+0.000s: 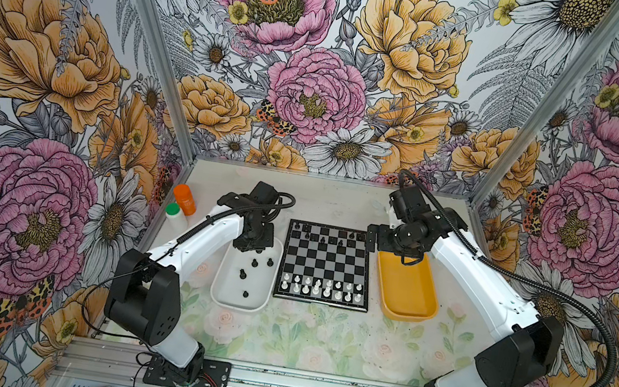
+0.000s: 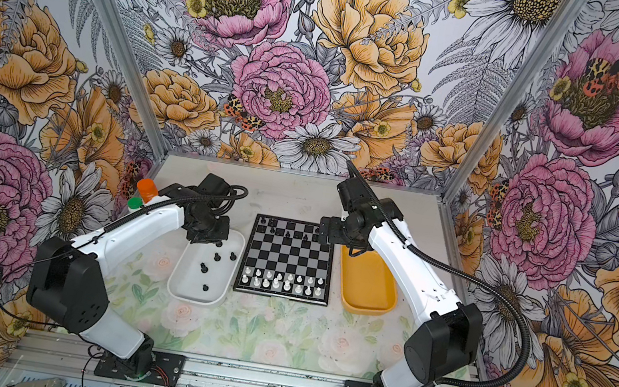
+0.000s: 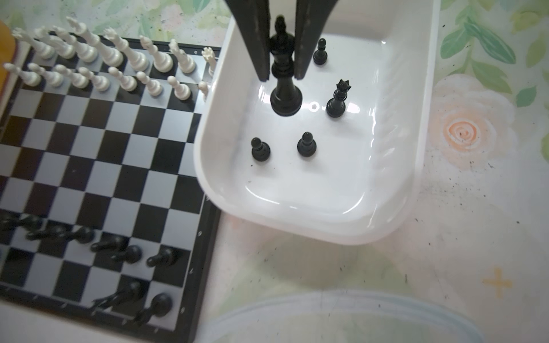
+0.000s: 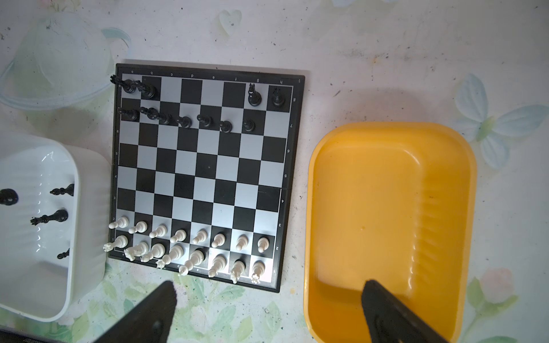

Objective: Set up the chess pieces on the board
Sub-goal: 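Lift the tall black piece and carry it over the board with the left gripper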

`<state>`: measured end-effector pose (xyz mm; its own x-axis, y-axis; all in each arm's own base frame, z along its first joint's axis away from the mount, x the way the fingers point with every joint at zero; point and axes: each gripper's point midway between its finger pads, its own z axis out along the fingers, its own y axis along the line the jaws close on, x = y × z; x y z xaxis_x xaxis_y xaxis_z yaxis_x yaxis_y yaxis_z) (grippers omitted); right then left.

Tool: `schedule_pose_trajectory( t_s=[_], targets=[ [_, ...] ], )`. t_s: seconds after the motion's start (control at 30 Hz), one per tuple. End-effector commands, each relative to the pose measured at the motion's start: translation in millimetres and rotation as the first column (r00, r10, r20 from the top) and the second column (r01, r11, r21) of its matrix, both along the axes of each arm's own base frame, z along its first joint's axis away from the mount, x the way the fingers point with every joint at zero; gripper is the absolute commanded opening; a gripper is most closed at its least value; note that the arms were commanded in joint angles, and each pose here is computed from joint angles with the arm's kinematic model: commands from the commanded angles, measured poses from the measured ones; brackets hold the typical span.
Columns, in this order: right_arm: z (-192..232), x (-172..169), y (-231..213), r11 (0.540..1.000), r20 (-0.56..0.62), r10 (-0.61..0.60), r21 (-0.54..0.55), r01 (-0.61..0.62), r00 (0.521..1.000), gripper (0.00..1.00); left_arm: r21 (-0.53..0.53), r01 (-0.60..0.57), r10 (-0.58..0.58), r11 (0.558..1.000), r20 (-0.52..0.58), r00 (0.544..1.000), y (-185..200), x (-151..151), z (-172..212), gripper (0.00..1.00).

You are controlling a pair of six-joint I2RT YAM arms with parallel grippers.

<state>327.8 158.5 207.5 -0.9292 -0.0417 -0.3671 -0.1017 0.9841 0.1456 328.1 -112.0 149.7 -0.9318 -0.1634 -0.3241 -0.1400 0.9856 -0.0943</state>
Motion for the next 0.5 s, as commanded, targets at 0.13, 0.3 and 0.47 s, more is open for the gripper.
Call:
schedule_pose_trajectory(
  t_s=[0.13,0.3,0.47],
  targets=[
    [15.6,-2.6,-8.3,1.000,0.041,-0.016,-0.003,0.016,0.999,1.00,-0.038,0.090,-0.087,0.995,0.081,0.993,-37.8,29.3,43.1,0.09],
    [15.8,-11.3,-16.5,0.999,0.045,-0.036,-0.012,0.037,0.998,1.00,-0.029,0.156,-0.152,0.987,0.107,0.983,-72.0,59.5,46.6,0.09],
    [17.2,-20.6,-27.4,0.998,0.048,-0.064,-0.023,0.066,0.997,1.00,-0.018,0.216,-0.214,0.976,0.083,0.973,-106.3,81.5,27.0,0.07]
  ],
)
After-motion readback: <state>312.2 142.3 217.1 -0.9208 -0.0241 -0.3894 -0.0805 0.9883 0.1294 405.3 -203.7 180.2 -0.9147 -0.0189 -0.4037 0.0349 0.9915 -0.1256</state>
